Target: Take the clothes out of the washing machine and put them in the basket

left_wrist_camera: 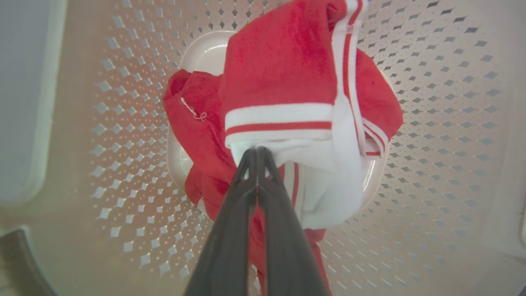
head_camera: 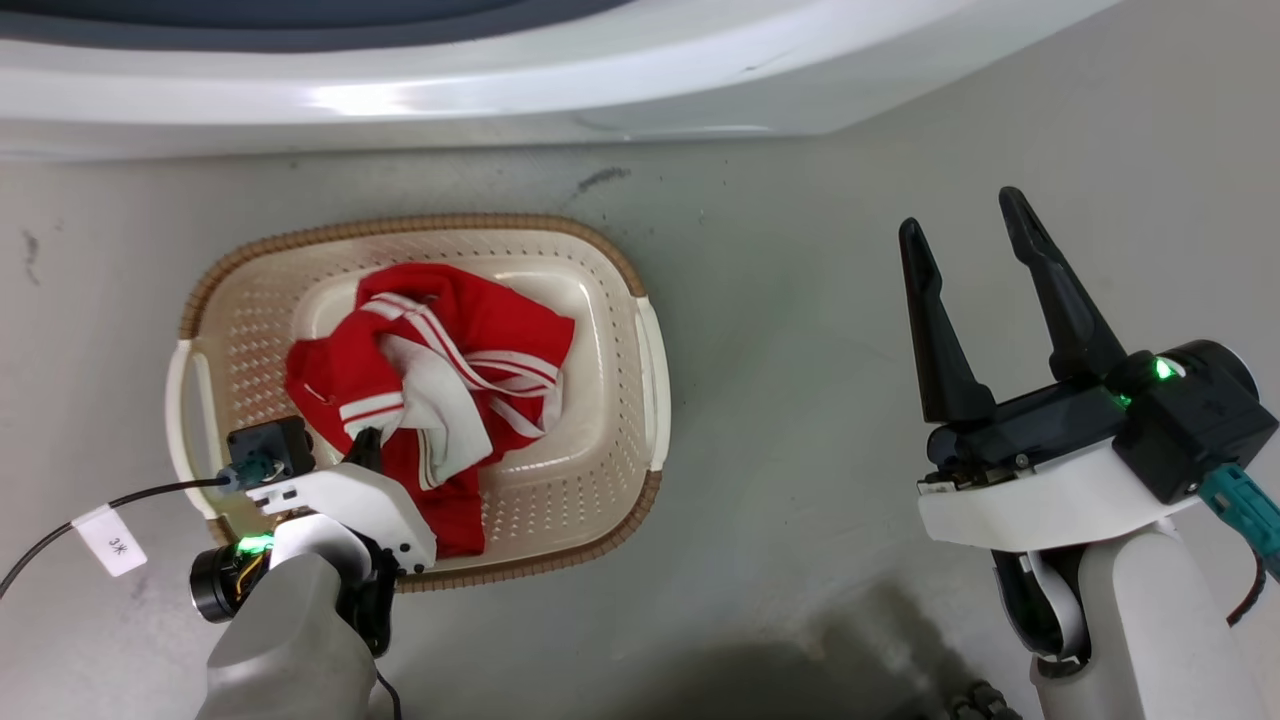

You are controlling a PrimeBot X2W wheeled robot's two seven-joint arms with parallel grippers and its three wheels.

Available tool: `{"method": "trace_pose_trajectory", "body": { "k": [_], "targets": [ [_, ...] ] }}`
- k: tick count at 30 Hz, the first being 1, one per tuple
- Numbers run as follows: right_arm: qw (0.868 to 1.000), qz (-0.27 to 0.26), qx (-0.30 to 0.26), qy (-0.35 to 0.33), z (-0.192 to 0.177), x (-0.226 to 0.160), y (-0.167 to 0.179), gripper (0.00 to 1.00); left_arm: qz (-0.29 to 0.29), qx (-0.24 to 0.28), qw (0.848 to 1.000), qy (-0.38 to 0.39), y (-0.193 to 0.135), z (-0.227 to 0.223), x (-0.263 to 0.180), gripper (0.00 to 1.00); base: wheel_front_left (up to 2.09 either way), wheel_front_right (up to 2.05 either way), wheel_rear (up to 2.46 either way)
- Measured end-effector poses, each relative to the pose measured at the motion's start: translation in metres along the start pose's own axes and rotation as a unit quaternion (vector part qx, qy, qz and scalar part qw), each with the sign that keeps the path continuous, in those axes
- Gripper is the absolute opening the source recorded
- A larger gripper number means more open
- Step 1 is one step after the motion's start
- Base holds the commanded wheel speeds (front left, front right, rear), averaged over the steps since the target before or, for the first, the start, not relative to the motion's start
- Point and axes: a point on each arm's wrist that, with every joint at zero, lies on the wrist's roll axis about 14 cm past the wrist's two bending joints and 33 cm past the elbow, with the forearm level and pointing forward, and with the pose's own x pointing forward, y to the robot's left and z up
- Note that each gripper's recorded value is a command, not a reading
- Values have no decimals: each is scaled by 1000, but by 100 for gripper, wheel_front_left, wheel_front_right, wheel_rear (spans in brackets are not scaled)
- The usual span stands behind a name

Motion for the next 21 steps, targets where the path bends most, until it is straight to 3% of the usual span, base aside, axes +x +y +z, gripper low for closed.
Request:
{"method": "trace_pose_trajectory", "body": {
  "k": [2,3,4,8,14,21],
  "targets": [
    [1000,-4,1,11,-11,0,-3,100,5,-16,1000,18,2,-12,6,0,0,0,0],
    [1000,-6,1,16,-15,1,-5,100,9,-27,999,19,3,-13,9,30,0,0,0],
    [1000,-7,0,19,-18,1,-7,100,9,-28,999,18,4,-11,11,100,0,0,0],
    [1000,-14,-2,19,-16,-3,-10,100,6,-31,999,-10,4,8,8,100,0,0,0],
    [1000,-19,-5,-13,17,-15,-8,100,7,-28,997,-77,9,42,-29,100,0,0,0],
    [997,-37,-13,-60,64,-47,-10,100,-30,-6,979,-201,-11,106,-87,100,0,0,0]
  ]
}}
